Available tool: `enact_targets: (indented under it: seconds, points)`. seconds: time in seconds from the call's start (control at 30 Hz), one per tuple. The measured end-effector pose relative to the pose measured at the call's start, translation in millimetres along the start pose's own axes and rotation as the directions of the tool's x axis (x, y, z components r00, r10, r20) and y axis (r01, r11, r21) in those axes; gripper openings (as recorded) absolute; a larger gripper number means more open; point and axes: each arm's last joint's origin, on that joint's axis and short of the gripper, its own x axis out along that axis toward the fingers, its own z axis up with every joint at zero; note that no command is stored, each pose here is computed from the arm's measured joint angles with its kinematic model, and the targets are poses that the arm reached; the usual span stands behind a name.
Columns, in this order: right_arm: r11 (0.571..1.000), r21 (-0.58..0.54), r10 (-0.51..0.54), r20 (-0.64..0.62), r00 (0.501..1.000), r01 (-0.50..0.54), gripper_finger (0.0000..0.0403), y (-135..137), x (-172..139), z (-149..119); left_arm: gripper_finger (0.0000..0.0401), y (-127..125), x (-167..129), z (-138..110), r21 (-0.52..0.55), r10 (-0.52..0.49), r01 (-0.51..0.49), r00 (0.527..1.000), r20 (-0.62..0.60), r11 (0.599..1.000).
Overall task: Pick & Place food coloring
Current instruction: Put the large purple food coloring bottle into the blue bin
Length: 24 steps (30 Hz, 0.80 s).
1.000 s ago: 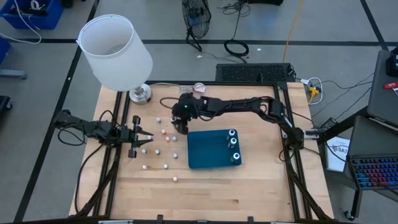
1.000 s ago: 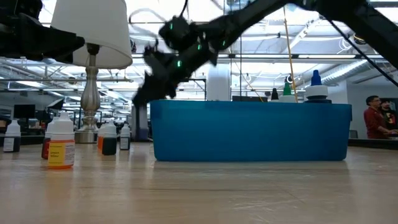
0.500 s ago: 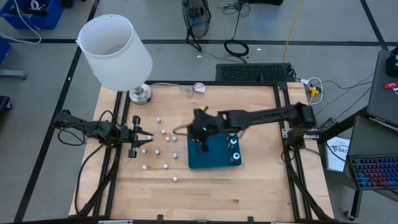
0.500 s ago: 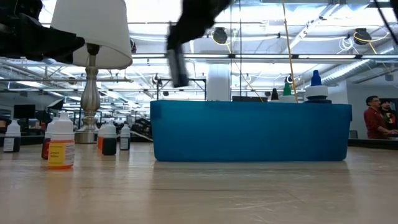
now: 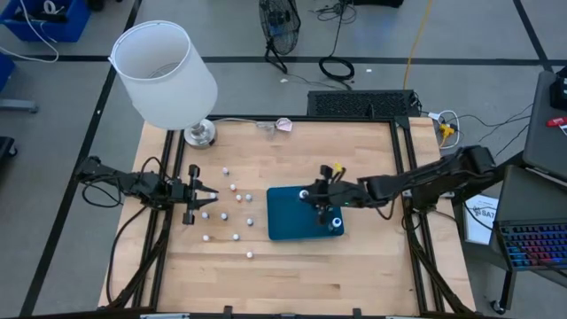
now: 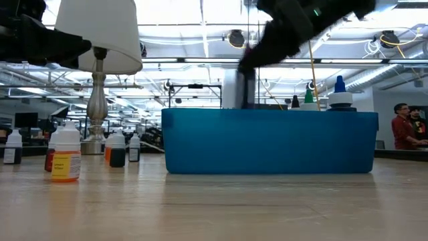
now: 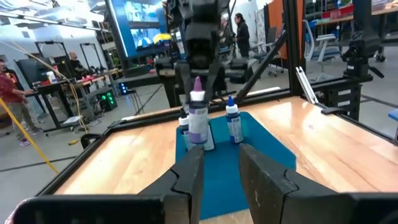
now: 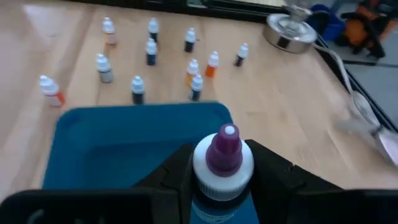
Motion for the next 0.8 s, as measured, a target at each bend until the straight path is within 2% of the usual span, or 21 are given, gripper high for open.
enact_targets:
  seconds: [0.17, 0.8]
  points:
    - [0.998, 0.049, -0.041, -0.024, 0.999, 0.042, 0.0108, -11.3, -2.9, -27.2, 0.0106, 0.1, 0.0, 0.3, -0.001, 0.001, -0.001, 1.000, 0.002, 1.000]
    - [0.991, 0.122, -0.035, -0.138, 0.990, 0.052, 0.0108, -10.9, -3.3, -40.4, 0.0106, 0.0, 0.0, 0.1, 0.000, -0.001, 0.001, 1.000, 0.000, 1.000]
